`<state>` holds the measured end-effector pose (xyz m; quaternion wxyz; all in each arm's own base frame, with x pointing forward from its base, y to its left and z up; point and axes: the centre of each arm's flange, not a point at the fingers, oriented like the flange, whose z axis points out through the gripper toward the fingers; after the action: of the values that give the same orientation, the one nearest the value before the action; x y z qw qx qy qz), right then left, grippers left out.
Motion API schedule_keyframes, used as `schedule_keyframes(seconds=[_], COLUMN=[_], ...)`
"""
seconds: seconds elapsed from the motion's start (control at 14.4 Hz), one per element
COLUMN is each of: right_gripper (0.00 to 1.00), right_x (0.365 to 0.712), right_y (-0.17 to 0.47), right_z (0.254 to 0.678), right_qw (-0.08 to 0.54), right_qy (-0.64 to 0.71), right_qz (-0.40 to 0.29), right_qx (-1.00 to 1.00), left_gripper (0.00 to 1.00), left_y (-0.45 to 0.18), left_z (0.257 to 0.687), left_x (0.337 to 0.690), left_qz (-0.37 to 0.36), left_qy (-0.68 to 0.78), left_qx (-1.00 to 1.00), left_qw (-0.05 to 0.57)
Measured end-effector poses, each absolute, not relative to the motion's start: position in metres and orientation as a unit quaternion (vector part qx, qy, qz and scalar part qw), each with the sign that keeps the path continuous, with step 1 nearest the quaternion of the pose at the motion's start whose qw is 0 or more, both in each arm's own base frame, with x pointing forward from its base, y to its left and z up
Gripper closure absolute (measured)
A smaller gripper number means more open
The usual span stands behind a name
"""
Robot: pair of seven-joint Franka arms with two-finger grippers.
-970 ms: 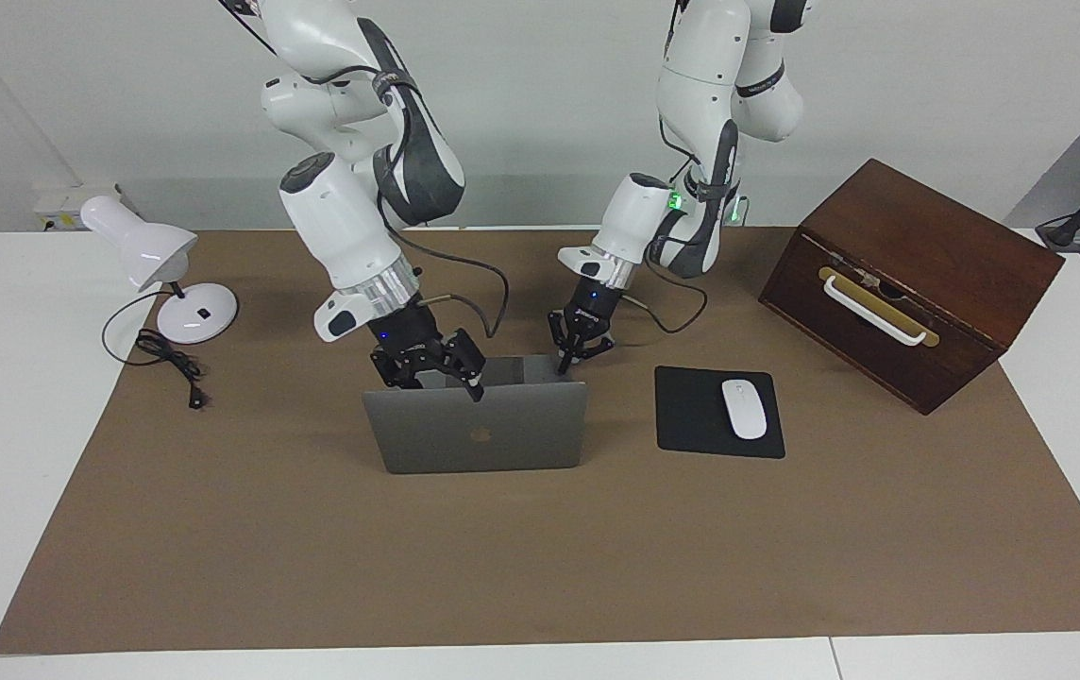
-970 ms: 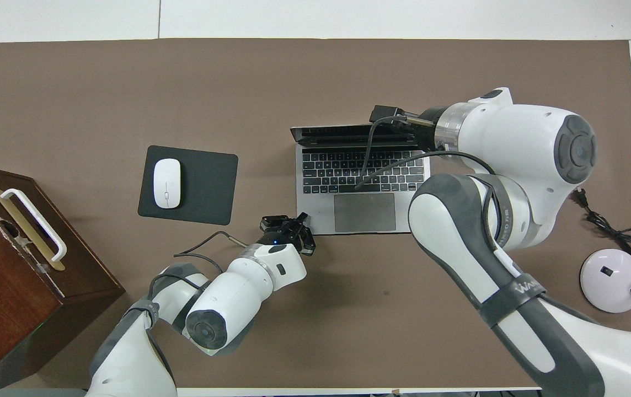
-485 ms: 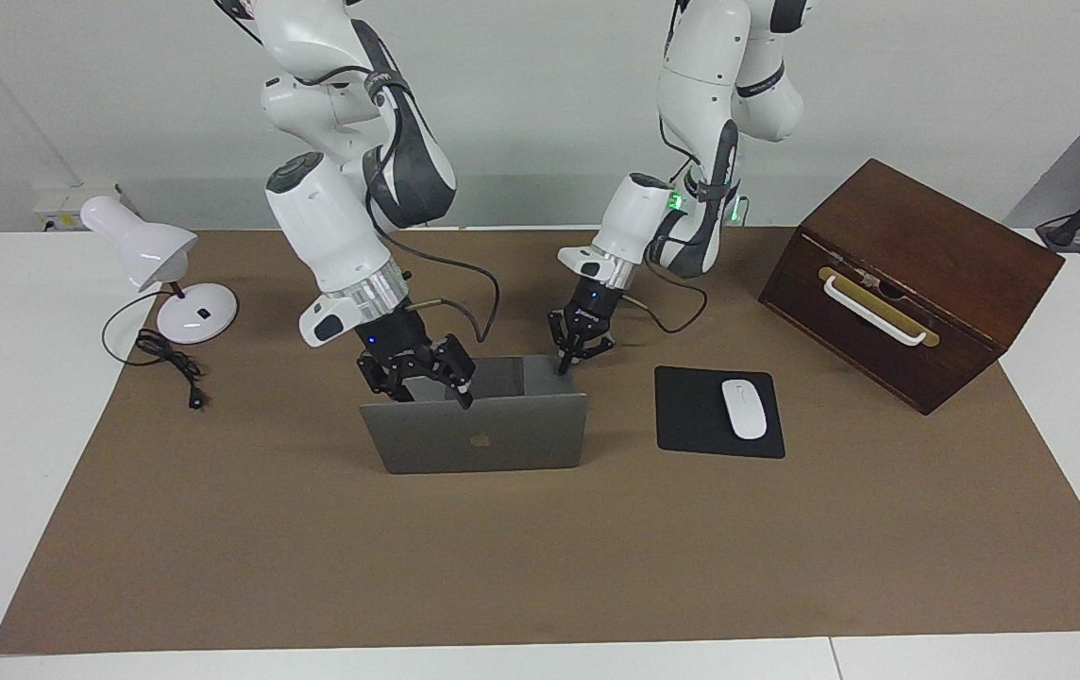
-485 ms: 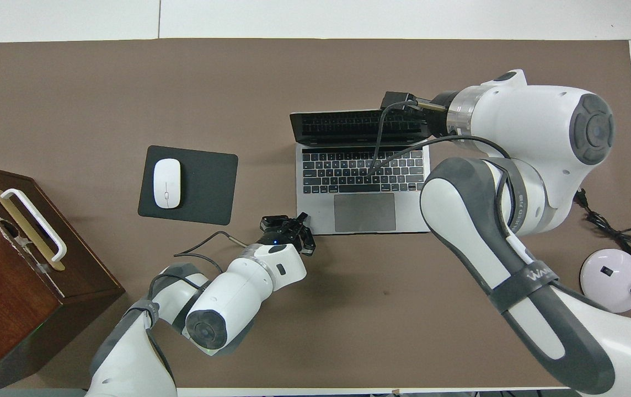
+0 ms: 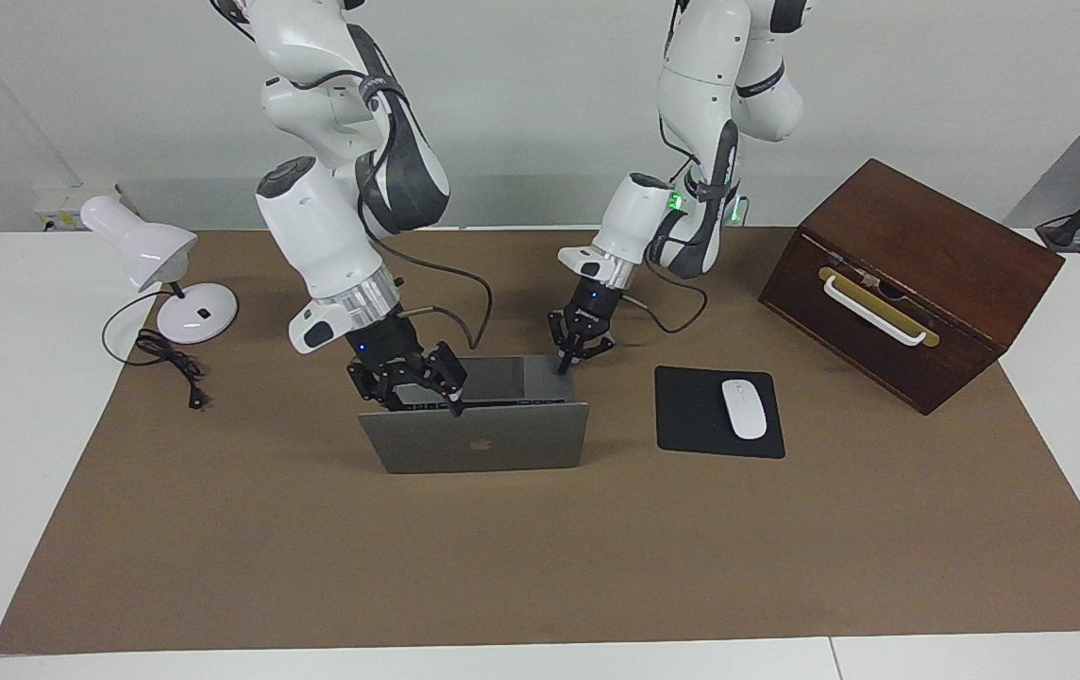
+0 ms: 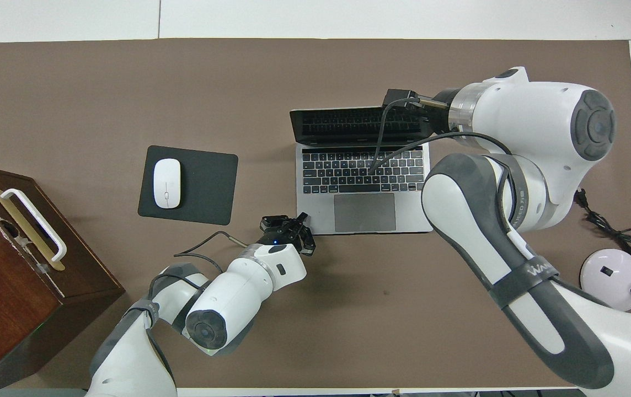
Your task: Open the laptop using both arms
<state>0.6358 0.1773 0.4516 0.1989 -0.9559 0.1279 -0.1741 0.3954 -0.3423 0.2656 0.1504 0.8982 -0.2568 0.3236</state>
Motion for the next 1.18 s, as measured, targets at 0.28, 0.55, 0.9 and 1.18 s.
schedule_keyframes(seconds=[0.28, 0.55, 0.9, 1.18], right_gripper=[0.0, 0.0, 0.0, 0.0], right_x=[0.642, 0.647, 0.625, 0.592], right_y=[0.171, 0.148, 0.117, 0.058], right_z=[0.461, 0.485, 0.541, 0.58], right_qw=[0.182, 0.146, 0.082, 0.044], right_qy=[0.112, 0.096, 0.05, -0.006], right_qz=[-0.151, -0.117, -0.075, -0.047], right_qx=[-0.965, -0.978, -0.993, -0.998], left_gripper=[0.99, 0.99, 0.99, 0.99], left_y=[-0.343, -0.351, -0.361, -0.361], left_z=[0.266, 0.267, 0.285, 0.301], left_x=[0.396, 0.396, 0.401, 0.403], left_qz=[0.322, 0.316, 0.323, 0.311], left_qy=[-0.246, -0.205, -0.164, -0.145], left_qx=[0.901, 0.91, 0.91, 0.917], left_qw=[0.155, 0.175, 0.202, 0.202])
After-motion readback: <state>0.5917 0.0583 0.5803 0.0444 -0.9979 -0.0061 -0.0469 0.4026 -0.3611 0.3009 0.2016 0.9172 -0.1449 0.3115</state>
